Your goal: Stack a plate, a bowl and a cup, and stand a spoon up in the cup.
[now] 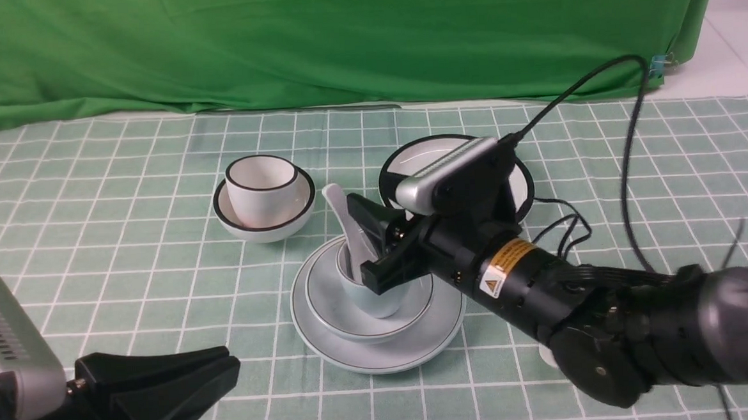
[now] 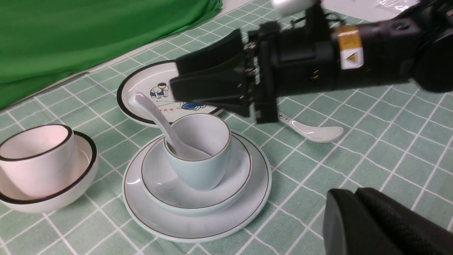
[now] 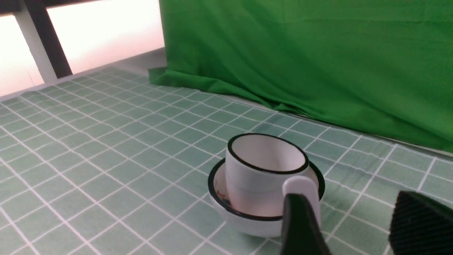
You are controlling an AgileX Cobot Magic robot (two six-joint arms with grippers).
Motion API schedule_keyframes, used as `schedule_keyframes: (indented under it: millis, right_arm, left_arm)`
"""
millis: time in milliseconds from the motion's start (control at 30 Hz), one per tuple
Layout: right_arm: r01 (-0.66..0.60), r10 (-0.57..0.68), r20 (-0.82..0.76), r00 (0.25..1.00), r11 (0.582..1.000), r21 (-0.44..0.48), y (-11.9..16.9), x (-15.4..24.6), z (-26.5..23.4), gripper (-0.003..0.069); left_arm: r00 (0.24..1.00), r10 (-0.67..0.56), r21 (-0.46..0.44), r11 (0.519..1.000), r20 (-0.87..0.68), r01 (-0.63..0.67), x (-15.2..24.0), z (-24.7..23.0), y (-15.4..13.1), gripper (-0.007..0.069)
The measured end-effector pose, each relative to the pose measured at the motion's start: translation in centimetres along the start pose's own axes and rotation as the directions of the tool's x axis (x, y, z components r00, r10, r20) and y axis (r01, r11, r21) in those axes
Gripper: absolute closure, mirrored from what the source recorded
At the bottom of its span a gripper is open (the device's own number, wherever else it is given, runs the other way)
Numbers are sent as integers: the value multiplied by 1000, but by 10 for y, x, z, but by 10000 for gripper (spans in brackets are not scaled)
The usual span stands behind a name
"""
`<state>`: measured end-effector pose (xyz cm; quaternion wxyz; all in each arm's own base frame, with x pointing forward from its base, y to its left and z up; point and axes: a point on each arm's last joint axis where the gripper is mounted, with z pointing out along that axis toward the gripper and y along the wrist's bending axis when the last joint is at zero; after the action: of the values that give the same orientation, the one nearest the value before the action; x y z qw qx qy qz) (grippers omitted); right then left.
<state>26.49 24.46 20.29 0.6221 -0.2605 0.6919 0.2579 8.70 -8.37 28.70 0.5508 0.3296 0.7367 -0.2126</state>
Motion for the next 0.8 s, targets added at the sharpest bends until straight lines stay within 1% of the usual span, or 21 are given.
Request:
schedule_keyframes:
  millis: [167,200,333,367,400,433,467,500,533,600,733,767,800]
  right_arm:
    - [36,-38,-76,996,999,-25,6,-40,-35,271]
    - [37,-39,-76,996,999,-33,9,-53,-45,271]
    - [52,-59,-194,979,998,-42,14,-79,-82,284]
    - [54,-62,-226,972,998,-40,14,-85,-93,305]
    - [56,-64,-260,964,998,-37,14,-90,-105,340]
    - [57,-65,-266,962,998,-37,14,-94,-112,347]
    - [58,-65,-316,946,998,-31,13,-98,-127,412]
    - [60,-66,-360,930,998,-27,13,-100,-141,454]
    - [61,-66,-415,907,998,-24,12,-100,-154,504]
    - [62,-64,-458,887,998,-19,11,-101,-168,562]
    - [49,-44,-508,860,999,-4,9,-95,-196,634]
    - [38,-31,-516,856,999,3,9,-91,-202,640]
    - [36,-28,-517,855,999,4,9,-89,-204,640]
  left_arm:
    - [1000,0,-6,1000,16,0,-1,0,1,614]
    - [1000,-1,-8,1000,22,1,-2,0,1,614]
    - [999,-24,-6,1000,38,24,-3,-1,0,614]
    - [998,-34,-3,999,49,34,-4,-3,0,614]
    - [997,-44,0,999,62,44,-5,-6,0,614]
    - [997,-47,1,999,69,47,-5,-7,0,614]
    - [994,-62,9,998,89,62,-6,-13,-1,614]
    - [992,-68,8,998,106,68,-7,-19,-2,614]
    - [988,-72,25,997,135,69,-6,-27,-4,613]
    - [985,-73,31,997,157,69,-3,-35,-5,613]
    - [977,-75,30,997,199,71,16,-45,-7,613]
    - [974,-83,27,997,212,79,23,-45,-7,613]
    - [971,-84,0,996,222,86,23,-45,-7,613]
